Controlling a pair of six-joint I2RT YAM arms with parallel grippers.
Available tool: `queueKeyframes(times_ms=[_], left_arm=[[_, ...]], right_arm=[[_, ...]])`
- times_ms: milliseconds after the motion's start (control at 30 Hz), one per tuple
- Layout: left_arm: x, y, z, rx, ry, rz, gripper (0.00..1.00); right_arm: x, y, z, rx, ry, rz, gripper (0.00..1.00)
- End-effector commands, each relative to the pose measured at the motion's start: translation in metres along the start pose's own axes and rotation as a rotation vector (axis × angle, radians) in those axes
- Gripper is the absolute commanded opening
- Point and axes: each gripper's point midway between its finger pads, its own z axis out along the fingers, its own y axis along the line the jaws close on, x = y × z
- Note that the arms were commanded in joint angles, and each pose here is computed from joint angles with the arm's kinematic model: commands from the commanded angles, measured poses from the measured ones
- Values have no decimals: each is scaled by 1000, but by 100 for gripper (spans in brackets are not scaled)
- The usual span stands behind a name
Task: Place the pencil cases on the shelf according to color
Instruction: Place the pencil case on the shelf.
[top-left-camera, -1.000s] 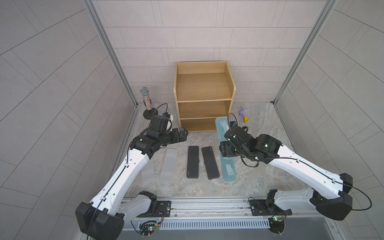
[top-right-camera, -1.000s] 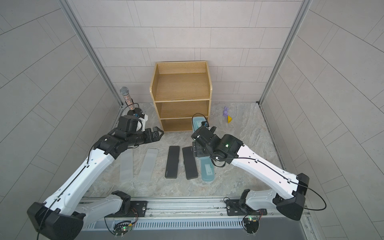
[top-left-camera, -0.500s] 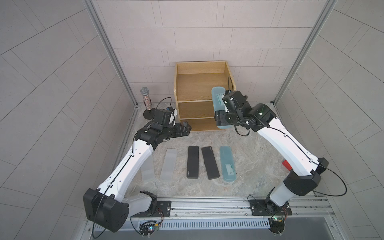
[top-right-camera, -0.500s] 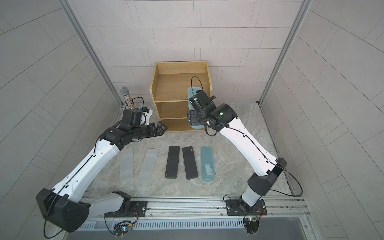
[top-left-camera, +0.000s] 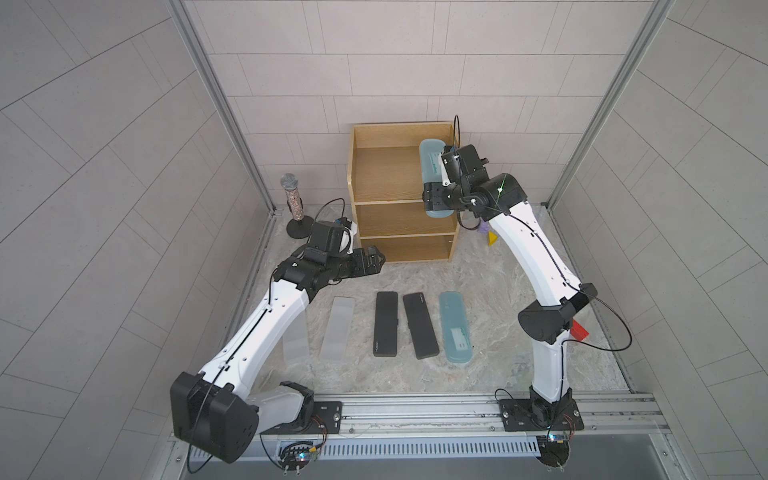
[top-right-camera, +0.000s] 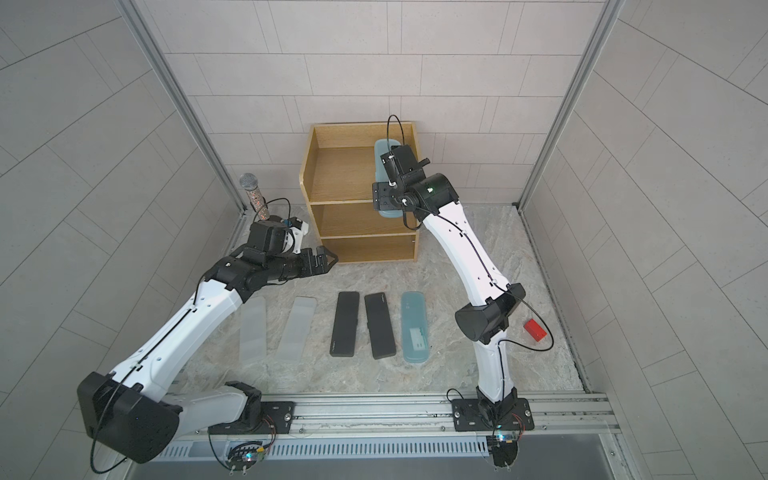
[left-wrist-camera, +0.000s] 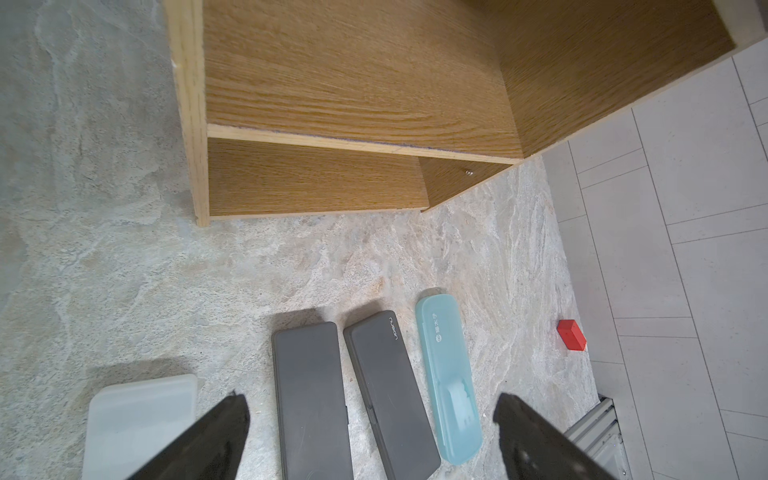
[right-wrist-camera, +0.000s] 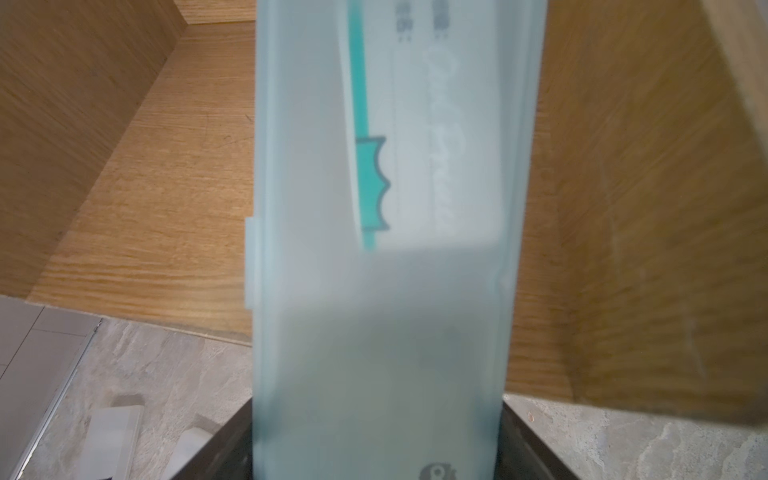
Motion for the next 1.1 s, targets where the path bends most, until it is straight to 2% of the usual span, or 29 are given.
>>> queueKeyframes(times_ms=[0,167,367,500,633,700,967,1067], left_arm=[[-1,-1,-3,18,-14,0,100],[1,0,-1,17,-10,-5,100],[3,0,0,19,-5,-6,100],[2,0,-1,20,-6,-3,100],[4,0,-1,19,-2,-1,100],[4,1,-1,13,0,1,100],[3,3,-1,4,2,8,100],[0,5,-4,-7,-15,16,100]], right_arm=[[-20,-5,1,3,-65,0,52],[-23,-18,15,40,-67,14,53],[-29,-29,16,66,-86,25,57],[-31,-30,19,67,-91,14,64],[-33,-31,24,66,-93,11,81],[-35,-31,23,64,-102,13,85],[-75,-27,-15,37,-262,2,100],[-90,-22,-41,-5,-327,-10,100]])
